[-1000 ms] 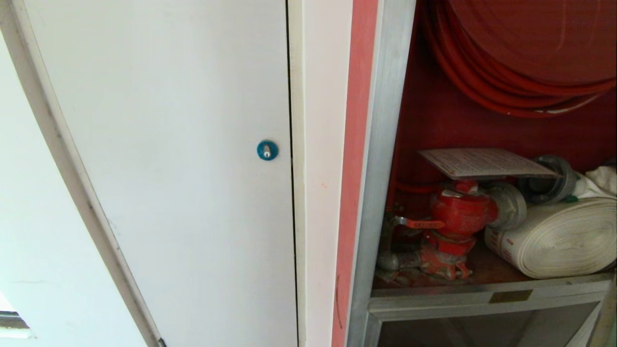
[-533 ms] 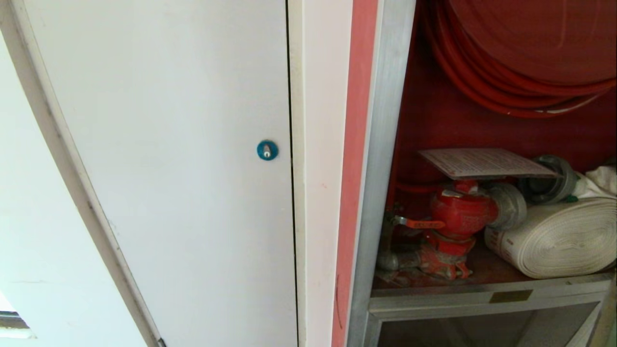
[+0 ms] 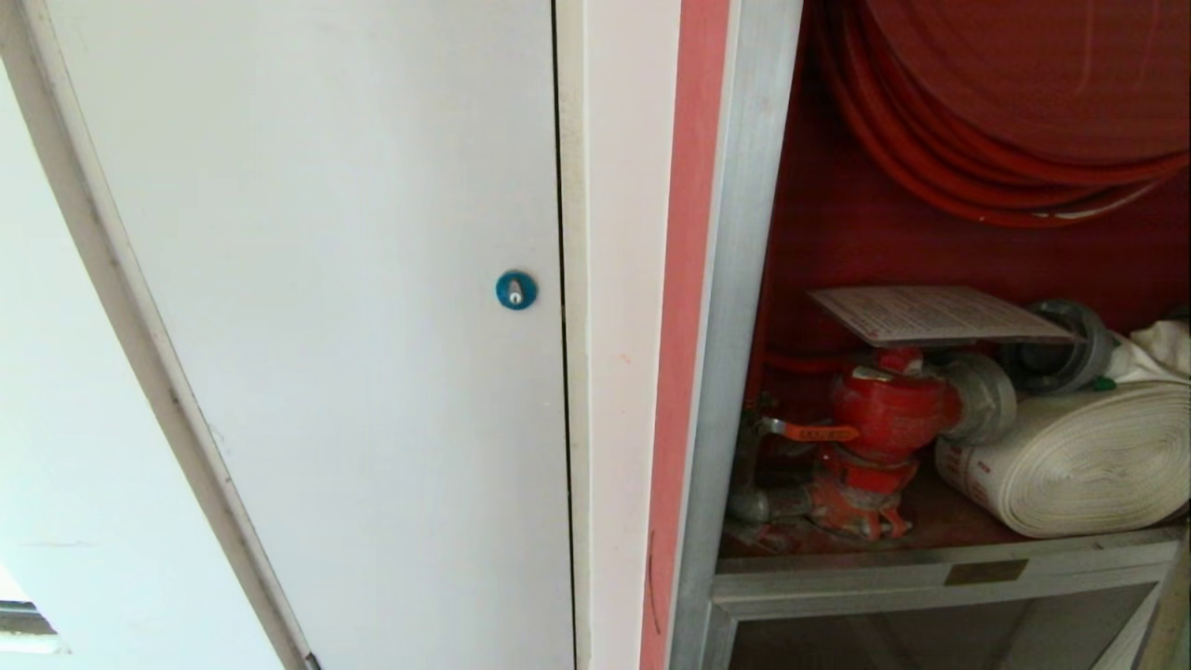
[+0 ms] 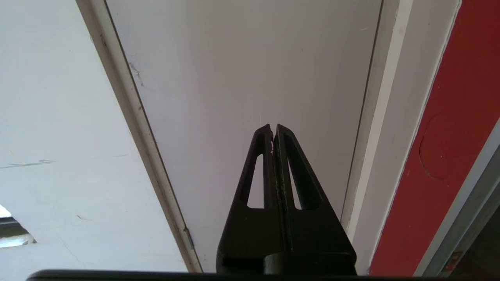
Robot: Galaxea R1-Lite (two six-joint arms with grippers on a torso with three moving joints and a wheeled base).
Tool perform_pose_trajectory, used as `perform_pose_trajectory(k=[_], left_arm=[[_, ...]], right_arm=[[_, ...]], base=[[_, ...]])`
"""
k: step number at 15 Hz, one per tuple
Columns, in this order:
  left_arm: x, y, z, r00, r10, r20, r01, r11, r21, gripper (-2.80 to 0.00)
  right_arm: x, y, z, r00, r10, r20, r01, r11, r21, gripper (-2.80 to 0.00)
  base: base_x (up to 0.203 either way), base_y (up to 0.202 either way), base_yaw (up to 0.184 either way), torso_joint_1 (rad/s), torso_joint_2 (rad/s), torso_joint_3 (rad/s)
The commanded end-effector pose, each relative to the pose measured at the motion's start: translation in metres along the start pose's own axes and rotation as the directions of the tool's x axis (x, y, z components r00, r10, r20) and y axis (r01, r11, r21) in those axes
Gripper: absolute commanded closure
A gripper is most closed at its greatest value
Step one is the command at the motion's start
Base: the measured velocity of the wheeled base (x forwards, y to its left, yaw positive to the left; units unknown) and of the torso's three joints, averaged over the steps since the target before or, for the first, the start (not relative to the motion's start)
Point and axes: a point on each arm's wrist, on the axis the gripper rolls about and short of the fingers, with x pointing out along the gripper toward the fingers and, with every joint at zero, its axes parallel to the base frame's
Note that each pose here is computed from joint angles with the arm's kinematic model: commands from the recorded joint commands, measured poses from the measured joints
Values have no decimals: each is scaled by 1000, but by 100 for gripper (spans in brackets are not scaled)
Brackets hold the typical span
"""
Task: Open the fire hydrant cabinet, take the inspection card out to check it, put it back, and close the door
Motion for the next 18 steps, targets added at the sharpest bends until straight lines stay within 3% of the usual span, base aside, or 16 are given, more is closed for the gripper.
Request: perform_pose_trajectory(k=[1,18], left_arm=[[1,0,-6,1000,-1,-19,1,1000,-1,0],[1,0,-5,1000,-1,-18,1,1000,0,0]], right_arm=[[0,0,0,1000,1,-1,-1,1000,0,0],[0,0,0,1000,1,-1,-1,1000,0,0]], base=[[0,0,0,0,0,0],[0,0,0,0,0,0]])
